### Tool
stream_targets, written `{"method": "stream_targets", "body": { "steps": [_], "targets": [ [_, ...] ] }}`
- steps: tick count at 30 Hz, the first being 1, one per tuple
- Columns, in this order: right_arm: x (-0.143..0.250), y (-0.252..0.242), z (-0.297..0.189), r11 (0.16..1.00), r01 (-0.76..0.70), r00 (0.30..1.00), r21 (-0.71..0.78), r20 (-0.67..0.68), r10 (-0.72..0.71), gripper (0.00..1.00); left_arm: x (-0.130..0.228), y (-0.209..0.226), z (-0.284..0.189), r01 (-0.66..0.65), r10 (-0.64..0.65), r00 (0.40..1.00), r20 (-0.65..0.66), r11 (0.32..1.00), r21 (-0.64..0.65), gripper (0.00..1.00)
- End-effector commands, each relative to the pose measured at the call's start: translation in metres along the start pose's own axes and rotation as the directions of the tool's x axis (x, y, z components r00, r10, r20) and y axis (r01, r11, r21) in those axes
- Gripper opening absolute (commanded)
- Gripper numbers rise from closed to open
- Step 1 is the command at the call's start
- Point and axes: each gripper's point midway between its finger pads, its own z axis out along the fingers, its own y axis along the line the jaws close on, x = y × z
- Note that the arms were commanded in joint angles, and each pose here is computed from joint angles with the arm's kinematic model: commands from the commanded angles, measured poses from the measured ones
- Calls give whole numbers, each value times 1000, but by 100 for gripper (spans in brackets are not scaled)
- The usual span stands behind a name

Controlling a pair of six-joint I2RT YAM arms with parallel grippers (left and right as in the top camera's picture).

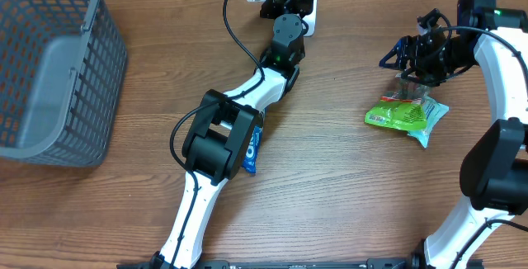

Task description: Scan the item barcode

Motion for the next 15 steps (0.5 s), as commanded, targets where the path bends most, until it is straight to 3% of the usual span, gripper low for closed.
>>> {"method": "stream_targets", "body": {
  "steps": [1, 15],
  "targets": [
    [-6, 12, -17, 999, 42, 998, 0, 52, -42, 74, -12, 7, -5, 8, -7, 1000, 10, 997, -76, 4],
    [-4, 12, -17, 999, 37, 998, 0, 45, -37, 75, -65, 29, -68, -12, -2, 999, -38, 931, -365, 4]
  ]
}}
